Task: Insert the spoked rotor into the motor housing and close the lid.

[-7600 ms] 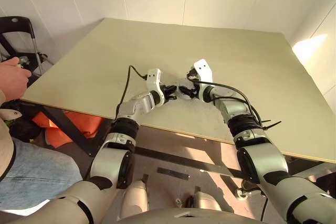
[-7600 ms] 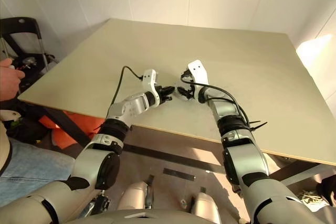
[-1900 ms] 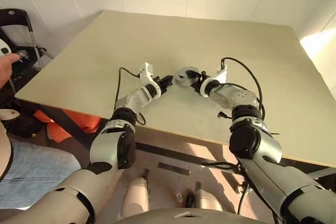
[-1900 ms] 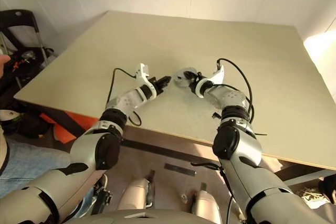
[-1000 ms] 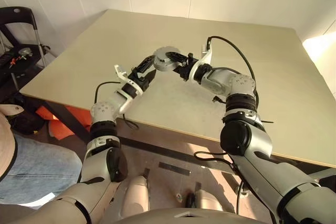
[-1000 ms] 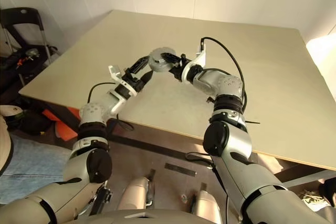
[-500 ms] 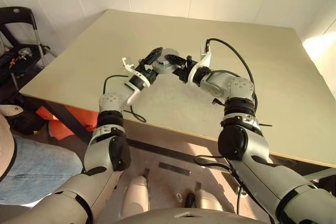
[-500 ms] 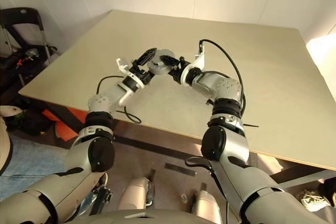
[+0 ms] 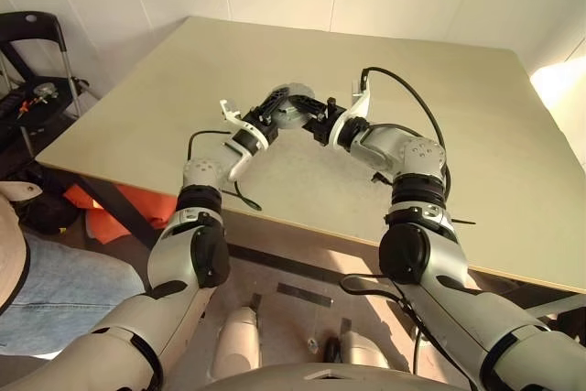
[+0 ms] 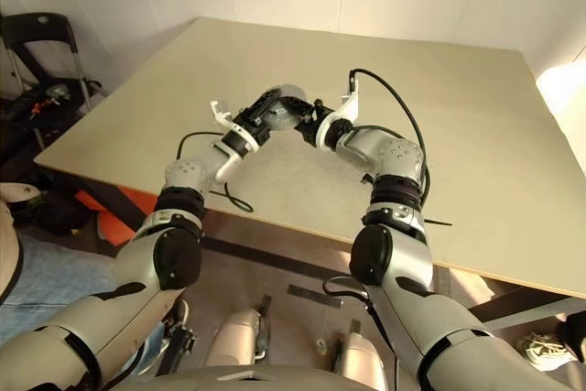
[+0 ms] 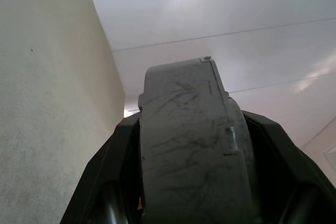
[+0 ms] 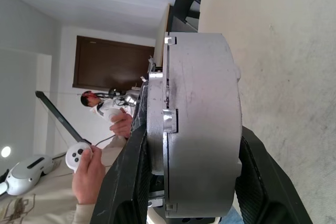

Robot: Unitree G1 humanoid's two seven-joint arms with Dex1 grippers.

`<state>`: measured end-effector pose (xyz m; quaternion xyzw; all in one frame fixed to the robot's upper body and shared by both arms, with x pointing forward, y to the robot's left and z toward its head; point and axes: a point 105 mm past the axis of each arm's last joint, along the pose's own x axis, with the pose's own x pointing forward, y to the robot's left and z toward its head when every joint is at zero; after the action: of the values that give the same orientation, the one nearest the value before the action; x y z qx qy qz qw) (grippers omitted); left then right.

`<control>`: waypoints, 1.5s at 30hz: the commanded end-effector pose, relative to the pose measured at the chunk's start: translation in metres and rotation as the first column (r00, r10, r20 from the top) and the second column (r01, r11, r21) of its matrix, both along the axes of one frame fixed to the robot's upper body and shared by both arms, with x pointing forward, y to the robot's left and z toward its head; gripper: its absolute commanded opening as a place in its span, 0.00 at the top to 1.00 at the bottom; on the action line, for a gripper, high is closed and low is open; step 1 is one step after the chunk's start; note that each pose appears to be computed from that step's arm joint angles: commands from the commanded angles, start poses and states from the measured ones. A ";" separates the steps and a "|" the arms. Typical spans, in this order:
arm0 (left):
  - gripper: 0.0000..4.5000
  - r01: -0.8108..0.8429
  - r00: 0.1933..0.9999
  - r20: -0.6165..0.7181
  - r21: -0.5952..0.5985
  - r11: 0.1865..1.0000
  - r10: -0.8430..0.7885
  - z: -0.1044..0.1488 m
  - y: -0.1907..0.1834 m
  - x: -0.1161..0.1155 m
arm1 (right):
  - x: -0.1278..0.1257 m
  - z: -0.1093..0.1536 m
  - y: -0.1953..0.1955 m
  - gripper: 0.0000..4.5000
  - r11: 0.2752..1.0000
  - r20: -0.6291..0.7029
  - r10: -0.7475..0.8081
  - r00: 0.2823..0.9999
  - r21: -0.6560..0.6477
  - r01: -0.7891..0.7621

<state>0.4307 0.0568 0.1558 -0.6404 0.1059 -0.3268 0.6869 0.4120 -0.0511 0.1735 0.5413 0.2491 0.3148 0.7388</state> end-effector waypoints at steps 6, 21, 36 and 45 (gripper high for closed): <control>0.48 -0.001 0.998 0.063 0.043 0.999 -0.002 0.013 -0.003 0.002 | 0.012 0.014 -0.010 0.26 0.990 0.118 -0.113 0.987 -0.075 0.122; 0.48 -0.379 0.916 -0.053 0.218 0.899 0.399 -0.032 0.093 0.018 | 0.036 -0.018 -0.040 0.11 0.901 0.122 -0.332 0.935 -0.254 0.353; 0.36 -0.545 0.740 -0.213 0.365 0.755 0.638 -0.074 0.169 0.011 | 0.035 -0.024 -0.032 0.10 0.907 0.111 -0.308 0.945 -0.264 0.327; 0.00 -0.643 0.644 -0.167 0.411 0.646 0.747 -0.061 0.217 0.006 | 0.032 -0.032 -0.023 0.10 0.921 0.078 -0.256 0.964 -0.285 0.267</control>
<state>0.4358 0.2488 0.0749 -0.5708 0.0533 0.0808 0.8154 0.4407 -0.0786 0.1255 0.4540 0.2197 0.1652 0.8475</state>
